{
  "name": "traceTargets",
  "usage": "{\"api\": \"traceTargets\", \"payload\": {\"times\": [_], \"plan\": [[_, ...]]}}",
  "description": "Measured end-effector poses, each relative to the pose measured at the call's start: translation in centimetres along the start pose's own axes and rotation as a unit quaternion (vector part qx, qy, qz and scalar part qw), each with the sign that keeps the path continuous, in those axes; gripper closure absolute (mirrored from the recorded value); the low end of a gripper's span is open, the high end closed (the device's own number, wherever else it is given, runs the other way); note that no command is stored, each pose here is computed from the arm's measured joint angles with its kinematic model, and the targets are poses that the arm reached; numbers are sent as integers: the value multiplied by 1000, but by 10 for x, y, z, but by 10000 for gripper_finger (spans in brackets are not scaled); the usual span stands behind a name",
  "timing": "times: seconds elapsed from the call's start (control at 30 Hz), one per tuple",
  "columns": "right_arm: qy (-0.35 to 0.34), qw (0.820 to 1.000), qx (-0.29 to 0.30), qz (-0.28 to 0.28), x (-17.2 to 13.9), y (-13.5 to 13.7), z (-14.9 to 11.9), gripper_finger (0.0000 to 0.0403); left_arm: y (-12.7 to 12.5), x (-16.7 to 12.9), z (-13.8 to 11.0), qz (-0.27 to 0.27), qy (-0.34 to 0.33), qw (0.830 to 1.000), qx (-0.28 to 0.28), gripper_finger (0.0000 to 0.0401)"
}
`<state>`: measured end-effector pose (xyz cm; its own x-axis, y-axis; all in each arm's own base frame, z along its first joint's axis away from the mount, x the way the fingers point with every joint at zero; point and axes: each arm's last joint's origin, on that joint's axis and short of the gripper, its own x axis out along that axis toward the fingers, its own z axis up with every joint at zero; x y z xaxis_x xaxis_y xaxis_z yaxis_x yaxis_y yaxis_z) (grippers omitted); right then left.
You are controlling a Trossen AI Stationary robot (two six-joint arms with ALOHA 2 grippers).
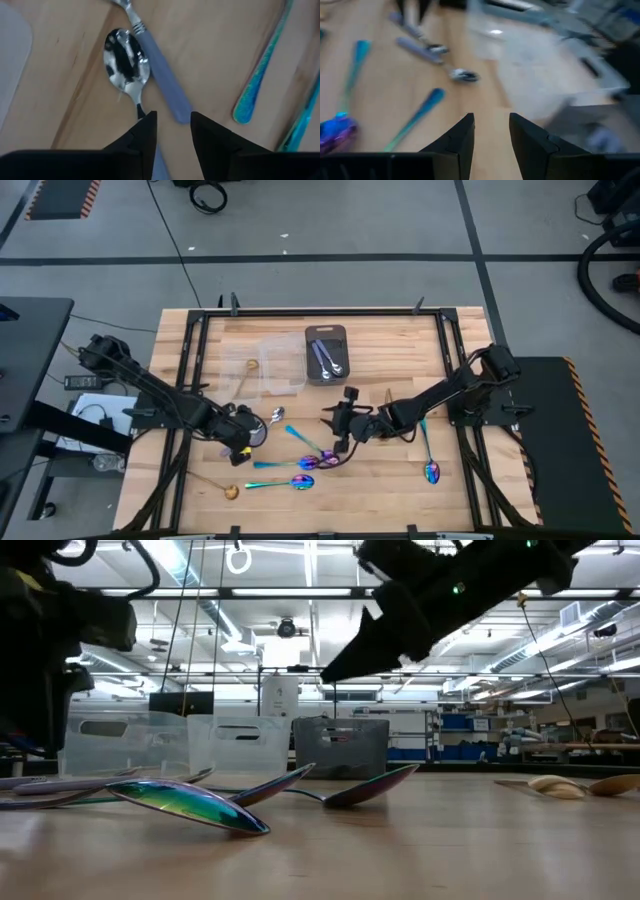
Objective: Sort silverware by color (type)
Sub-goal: Put the blue spoon into the right transparent bin
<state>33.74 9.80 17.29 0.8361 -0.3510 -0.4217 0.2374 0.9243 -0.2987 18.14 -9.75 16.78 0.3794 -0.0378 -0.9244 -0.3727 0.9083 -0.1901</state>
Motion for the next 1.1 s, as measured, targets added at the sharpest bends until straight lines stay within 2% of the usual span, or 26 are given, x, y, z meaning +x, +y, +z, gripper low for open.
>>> {"api": "traceTargets", "payload": {"times": [0.2, 0.33, 0.43, 0.53, 0.73, 0.9, 1.03, 1.1], "plan": [[8, 998, 24, -63, -22, -16, 13, 270, -3, -2, -3, -1, 6, 1000, -9, 285], [15, 996, 31, -81, -26, -21, 13, 270, -4, -2, -7, 0, 14, 1000, -15, 285], [20, 997, 29, -70, -23, -19, 11, 270, -4, -2, -6, 7, 2, 1000, -15, 283], [26, 998, 33, -37, -21, -18, 10, 270, -3, -2, -5, 15, -10, 1000, -14, 282], [33, 999, 37, -3, -16, -18, 8, 270, -5, -2, -4, 12, -23, 999, 24, 282], [41, 998, 54, 11, -9, -16, 3, 270, -9, -3, 4, 26, -100, 992, 78, 282], [45, 997, 70, 10, -5, -12, -1, 271, -14, -3, 14, 12, -144, 983, 117, 282], [47, 996, 79, 9, -6, -11, -2, 271, -16, -1, 20, 3, -160, 980, 116, 283]]}}
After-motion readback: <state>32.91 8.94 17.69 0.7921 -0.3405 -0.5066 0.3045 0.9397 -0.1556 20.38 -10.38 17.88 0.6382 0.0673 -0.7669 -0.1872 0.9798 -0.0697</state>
